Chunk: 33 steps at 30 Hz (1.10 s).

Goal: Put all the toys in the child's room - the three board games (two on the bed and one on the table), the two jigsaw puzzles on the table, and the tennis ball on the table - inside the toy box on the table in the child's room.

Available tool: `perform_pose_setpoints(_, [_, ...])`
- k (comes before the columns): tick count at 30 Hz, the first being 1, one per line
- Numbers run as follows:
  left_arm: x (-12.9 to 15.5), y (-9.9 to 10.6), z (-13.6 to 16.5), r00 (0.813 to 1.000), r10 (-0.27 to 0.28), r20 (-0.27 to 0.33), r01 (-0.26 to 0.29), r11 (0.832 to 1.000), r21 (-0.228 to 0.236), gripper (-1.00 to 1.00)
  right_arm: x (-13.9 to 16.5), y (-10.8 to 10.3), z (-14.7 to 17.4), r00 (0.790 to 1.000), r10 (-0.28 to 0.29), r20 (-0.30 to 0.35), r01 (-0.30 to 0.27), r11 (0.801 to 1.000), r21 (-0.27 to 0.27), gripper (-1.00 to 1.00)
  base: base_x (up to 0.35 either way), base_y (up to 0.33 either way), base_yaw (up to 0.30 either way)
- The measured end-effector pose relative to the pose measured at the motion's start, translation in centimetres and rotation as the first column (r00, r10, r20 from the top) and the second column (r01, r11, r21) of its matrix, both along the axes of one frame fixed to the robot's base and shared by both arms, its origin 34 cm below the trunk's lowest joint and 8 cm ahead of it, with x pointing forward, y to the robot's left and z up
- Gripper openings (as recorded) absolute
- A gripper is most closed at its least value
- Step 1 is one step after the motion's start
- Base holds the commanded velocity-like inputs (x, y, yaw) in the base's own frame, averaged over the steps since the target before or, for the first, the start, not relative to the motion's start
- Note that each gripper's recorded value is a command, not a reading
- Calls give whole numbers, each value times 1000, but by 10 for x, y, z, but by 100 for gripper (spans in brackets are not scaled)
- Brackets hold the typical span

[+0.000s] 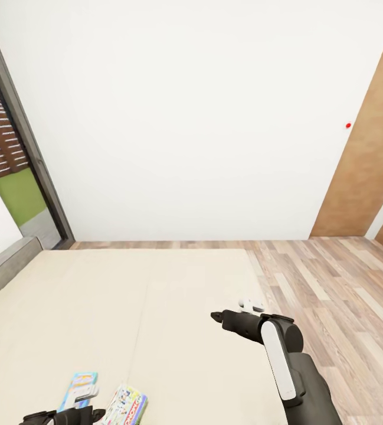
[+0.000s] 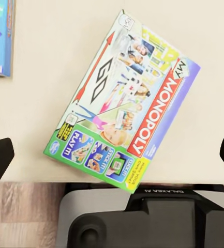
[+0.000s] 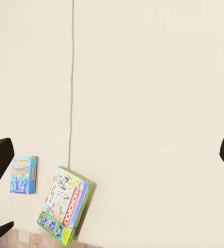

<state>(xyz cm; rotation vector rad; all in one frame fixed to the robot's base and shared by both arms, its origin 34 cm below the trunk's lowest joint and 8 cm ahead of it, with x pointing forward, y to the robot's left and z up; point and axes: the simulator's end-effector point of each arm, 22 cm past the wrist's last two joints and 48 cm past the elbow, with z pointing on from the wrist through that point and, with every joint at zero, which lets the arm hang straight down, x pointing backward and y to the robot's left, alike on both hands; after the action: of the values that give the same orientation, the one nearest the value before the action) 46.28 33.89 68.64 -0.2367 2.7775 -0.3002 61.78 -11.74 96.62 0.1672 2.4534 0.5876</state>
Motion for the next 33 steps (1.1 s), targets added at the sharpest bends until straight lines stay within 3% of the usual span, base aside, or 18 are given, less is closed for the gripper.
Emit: perform_pose_setpoints(33, [-18, 9, -17, 999, 2, -53, -1, 1000, 11, 100, -3, 0, -28, 998, 0, -55, 0, 1000, 0, 100, 0, 0, 0])
